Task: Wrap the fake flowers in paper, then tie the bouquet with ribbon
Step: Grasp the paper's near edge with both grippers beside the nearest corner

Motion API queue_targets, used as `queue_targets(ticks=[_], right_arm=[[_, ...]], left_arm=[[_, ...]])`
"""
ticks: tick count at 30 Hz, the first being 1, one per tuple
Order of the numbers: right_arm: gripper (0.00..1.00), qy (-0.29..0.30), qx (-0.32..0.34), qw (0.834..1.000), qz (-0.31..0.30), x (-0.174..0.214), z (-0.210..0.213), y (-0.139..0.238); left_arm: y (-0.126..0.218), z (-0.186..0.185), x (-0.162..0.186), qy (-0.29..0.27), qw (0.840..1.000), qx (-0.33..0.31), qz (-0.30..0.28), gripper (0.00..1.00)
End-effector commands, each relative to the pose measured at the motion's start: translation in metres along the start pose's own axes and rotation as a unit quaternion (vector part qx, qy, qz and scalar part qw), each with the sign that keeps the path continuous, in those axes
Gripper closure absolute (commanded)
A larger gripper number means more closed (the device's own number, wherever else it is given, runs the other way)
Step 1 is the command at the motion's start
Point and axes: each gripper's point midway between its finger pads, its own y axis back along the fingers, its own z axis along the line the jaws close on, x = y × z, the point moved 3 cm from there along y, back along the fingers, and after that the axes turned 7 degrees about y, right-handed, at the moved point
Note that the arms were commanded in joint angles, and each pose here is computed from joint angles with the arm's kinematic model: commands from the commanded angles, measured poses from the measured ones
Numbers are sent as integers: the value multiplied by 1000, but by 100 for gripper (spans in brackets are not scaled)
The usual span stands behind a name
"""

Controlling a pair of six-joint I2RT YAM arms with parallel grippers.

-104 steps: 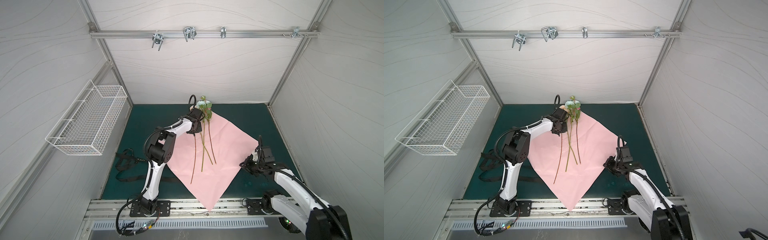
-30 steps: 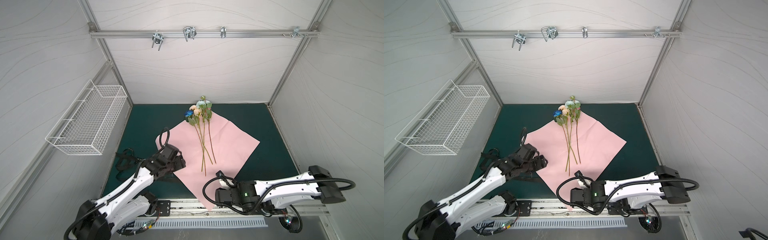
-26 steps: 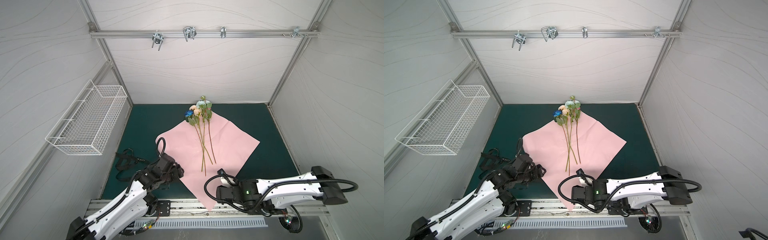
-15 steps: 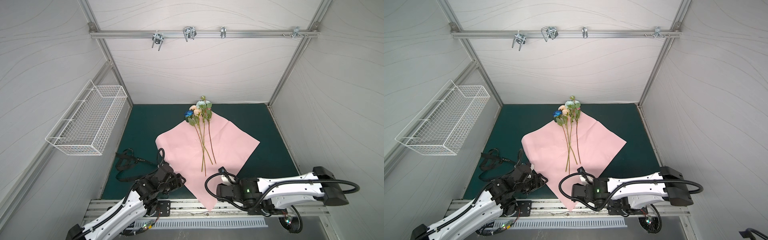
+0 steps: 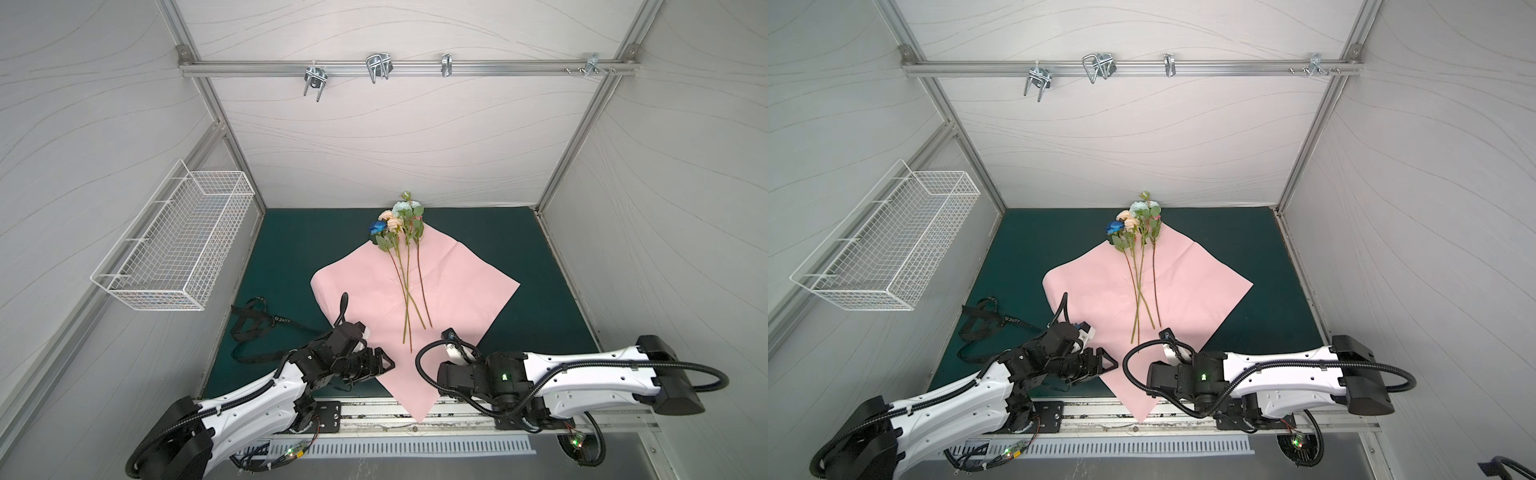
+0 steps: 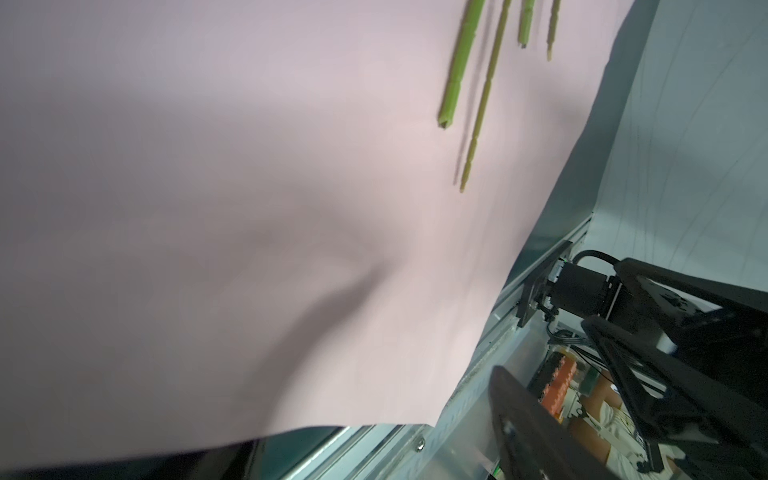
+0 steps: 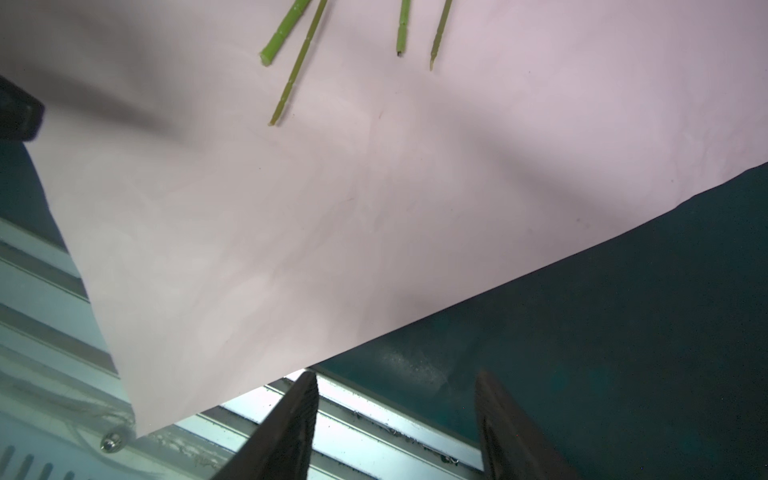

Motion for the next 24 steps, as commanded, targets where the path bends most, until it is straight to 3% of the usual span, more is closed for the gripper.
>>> queue_targets(ticks=[1,9,16,21,24], right_arm=[[38,-8,20,1000,-2,1,-12,3],[40,26,-37,999,-17,-1,4,-4],[41,69,-61,995,-24,1,15,-3],[41,56,-29,998,-21,-2,-2,9],[41,55,-33,997,-32,-7,-8,20]], left_arm=[[-2,-15,-1,-40,998,46,-1,16],[4,-17,-19,-47,996,32,-65,25],[2,-32,-27,-56,996,30,-69,44],[0,-45,-37,-58,996,24,-70,69],[-1,-52,-45,-47,997,26,-62,75]])
